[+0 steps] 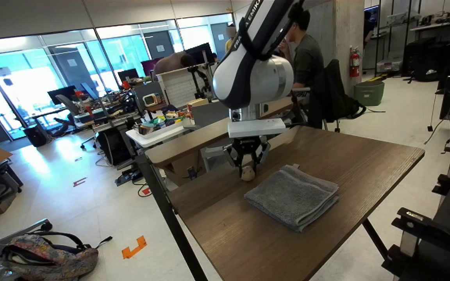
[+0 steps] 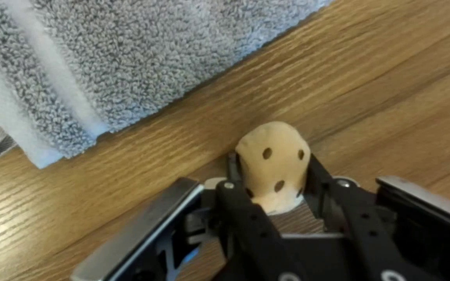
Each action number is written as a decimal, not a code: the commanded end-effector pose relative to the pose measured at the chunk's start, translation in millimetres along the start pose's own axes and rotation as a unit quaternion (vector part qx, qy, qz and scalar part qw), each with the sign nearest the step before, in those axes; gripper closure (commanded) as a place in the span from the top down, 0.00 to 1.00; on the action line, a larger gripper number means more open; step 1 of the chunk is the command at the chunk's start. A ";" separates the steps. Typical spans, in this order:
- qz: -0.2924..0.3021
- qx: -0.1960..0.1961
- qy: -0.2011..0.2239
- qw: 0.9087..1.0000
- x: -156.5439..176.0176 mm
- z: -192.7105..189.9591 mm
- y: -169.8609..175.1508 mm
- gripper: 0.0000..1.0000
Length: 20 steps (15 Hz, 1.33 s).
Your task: Move the brown object to the left and use the grey towel to wipe the table
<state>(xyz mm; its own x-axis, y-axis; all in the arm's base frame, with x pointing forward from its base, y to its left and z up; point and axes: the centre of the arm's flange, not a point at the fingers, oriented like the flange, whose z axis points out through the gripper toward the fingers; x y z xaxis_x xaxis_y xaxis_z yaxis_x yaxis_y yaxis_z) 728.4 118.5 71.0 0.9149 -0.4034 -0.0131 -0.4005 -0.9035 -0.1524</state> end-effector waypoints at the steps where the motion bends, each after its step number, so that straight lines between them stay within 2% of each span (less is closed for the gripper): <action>1: 0.000 0.000 0.000 1.000 -0.1 0.0 -0.2 0.44; 4: 0.000 0.000 0.000 1.000 -0.1 0.0 -0.2 0.44; 5: 0.000 0.000 0.000 1.000 0.0 0.0 -0.1 0.69; 6: -0.001 0.013 0.017 1.000 -3.6 -6.3 4.3 0.70; 8: 0.000 0.056 0.072 0.996 -8.6 -19.9 13.5 0.83; 10: 0.001 0.086 0.129 0.988 -13.6 -30.9 22.5 0.98; 12: -0.012 0.107 0.171 0.979 -18.5 -40.6 30.3 1.00; 14: -0.031 0.107 0.174 0.978 -28.1 -49.4 38.8 1.00; 16: -0.051 0.099 0.158 0.981 -39.2 -57.0 45.0 1.00; 20: -0.082 0.034 0.111 0.990 -57.2 -78.1 58.2 1.00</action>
<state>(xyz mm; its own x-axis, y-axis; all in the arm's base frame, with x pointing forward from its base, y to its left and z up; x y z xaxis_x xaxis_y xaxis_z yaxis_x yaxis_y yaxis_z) 681.6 88.0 107.5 0.8919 -0.3442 0.2932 -0.2626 -0.9222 -0.2840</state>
